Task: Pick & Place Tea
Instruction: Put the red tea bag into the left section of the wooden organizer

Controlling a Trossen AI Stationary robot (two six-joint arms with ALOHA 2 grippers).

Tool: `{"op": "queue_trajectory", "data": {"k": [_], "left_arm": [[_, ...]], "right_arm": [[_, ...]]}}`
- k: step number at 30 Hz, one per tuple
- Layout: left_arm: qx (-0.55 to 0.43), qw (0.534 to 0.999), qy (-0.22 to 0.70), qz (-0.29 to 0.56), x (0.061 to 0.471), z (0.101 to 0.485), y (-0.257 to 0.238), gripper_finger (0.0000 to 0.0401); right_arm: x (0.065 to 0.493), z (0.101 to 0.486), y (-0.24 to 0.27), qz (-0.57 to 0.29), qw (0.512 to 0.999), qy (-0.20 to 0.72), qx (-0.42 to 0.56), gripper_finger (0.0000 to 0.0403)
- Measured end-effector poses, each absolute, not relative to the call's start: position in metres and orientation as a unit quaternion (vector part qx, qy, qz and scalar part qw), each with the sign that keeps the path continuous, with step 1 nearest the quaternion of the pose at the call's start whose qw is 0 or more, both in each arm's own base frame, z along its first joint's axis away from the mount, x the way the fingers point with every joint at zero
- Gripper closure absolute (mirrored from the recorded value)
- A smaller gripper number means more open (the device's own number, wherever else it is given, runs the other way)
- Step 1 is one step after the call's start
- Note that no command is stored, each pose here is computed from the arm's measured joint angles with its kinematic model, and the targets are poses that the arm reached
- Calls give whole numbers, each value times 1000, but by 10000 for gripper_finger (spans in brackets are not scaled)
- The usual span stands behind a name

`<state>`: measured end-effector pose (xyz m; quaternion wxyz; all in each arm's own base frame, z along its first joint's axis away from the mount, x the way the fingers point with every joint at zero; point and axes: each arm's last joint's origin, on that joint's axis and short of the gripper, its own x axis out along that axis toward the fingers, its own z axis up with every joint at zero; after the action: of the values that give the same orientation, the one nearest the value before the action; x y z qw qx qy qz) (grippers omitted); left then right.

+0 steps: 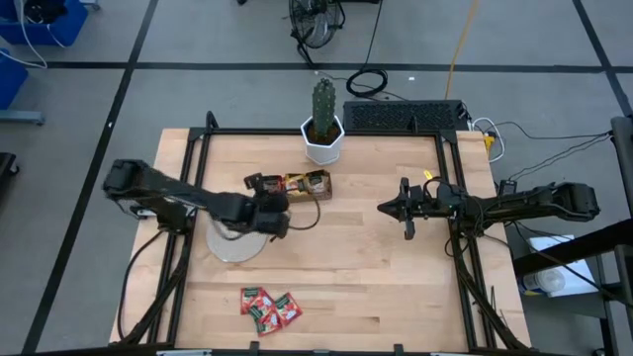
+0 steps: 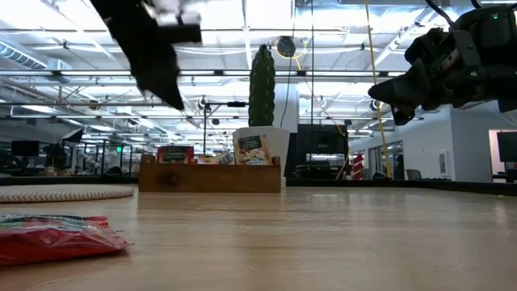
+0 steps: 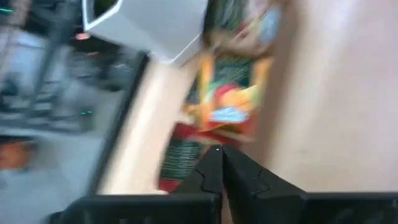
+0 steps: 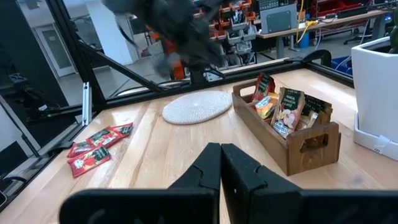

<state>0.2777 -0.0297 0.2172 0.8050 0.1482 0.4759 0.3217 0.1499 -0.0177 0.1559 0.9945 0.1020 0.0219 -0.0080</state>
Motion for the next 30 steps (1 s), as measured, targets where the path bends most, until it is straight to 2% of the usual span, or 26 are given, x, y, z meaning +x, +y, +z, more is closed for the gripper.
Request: {"op": "queue_trajectory", "data": {"k": [2,4,7,9,14,20,24,30], "left_arm": [[76,843,444,293,273,232,-42,371],[-22,866,443,231,267,241,-53,359],[-175,854,476,116,265,245,-69,339],[-224,826,513,67,261,242,-81,321],[-238,791,562,40,267,218,-105,255],[-280,764,581,10,290,183,-123,183],[-307,746,589,-34,300,169,-133,163],[-340,717,606,-53,308,153,-135,160]], "right_arm": [[150,156,-18,-8,995,22,102,403],[150,156,-18,-8,995,22,102,403],[150,156,-18,-8,995,21,102,403],[150,156,-18,-8,995,22,102,403],[150,156,-18,-8,995,21,102,403],[150,156,-18,-8,995,20,101,403],[150,156,-18,-7,995,19,101,403],[150,156,-18,-8,995,21,101,403]]}}
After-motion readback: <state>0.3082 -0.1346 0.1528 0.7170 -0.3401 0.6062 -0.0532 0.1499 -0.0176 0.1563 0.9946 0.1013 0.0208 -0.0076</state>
